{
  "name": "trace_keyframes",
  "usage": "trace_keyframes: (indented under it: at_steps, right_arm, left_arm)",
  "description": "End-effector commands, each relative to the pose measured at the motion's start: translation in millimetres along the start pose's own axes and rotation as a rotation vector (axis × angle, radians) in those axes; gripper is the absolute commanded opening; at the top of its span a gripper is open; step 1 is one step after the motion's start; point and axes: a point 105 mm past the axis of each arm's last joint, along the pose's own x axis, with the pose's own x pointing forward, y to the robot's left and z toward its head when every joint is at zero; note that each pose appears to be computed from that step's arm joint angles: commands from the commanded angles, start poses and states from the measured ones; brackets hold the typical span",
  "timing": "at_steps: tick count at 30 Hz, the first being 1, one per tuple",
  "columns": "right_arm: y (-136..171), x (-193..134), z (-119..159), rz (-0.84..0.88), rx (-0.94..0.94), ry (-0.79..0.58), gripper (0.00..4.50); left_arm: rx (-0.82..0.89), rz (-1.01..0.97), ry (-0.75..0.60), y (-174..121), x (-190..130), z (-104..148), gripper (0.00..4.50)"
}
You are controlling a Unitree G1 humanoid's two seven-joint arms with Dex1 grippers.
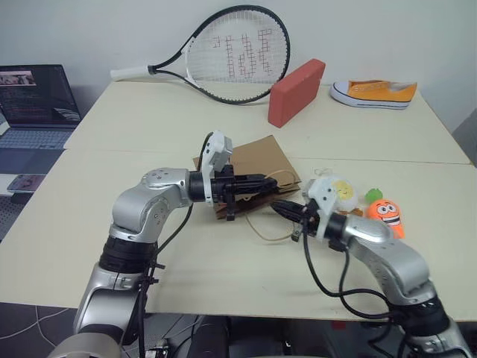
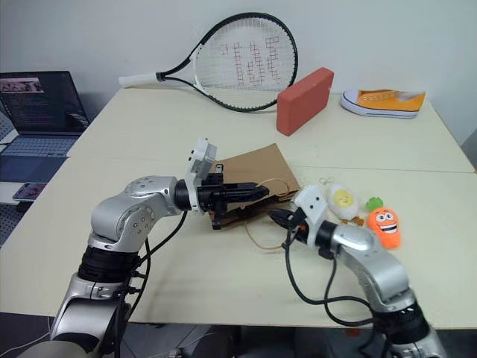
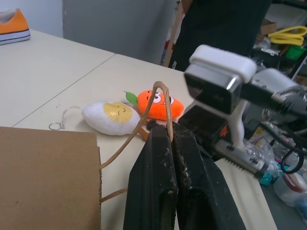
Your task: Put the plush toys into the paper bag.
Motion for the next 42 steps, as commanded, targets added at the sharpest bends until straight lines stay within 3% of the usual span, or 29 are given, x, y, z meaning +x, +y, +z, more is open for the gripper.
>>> trace_keyframes:
  at_steps: [1,9,14,21,26,37,42]
  right_arm:
    - [-3,14,4,-0.045,-0.029,-0.046,0.04]
    - [-26,44,-2,-0.238,-0.031,-0.071,0.04]
    - [-25,61,-31,-0.294,0.069,-0.007,0.04]
    - [-20,61,-54,-0.308,0.097,0.052,0.04]
    - [-19,62,-53,-0.299,0.101,0.049,0.04]
    - [-28,63,-35,-0.258,0.053,0.017,0.04]
    - [-34,71,-3,-0.257,0.071,-0.084,0.04]
  left_arm:
    - [0.045,-0.015,-0.062,-5,2,23,0.0]
    - [-0.007,0.016,-0.117,1,-1,34,0.0]
    - [-0.017,0.067,-0.17,9,-10,51,0.0]
    - [0.072,0.233,-0.327,30,-45,110,0.0]
    - [0.213,0.332,-0.316,40,-56,133,0.0]
    - [0.262,0.272,-0.255,35,-37,115,0.0]
    - [0.215,0.205,-0.275,20,-28,108,0.0]
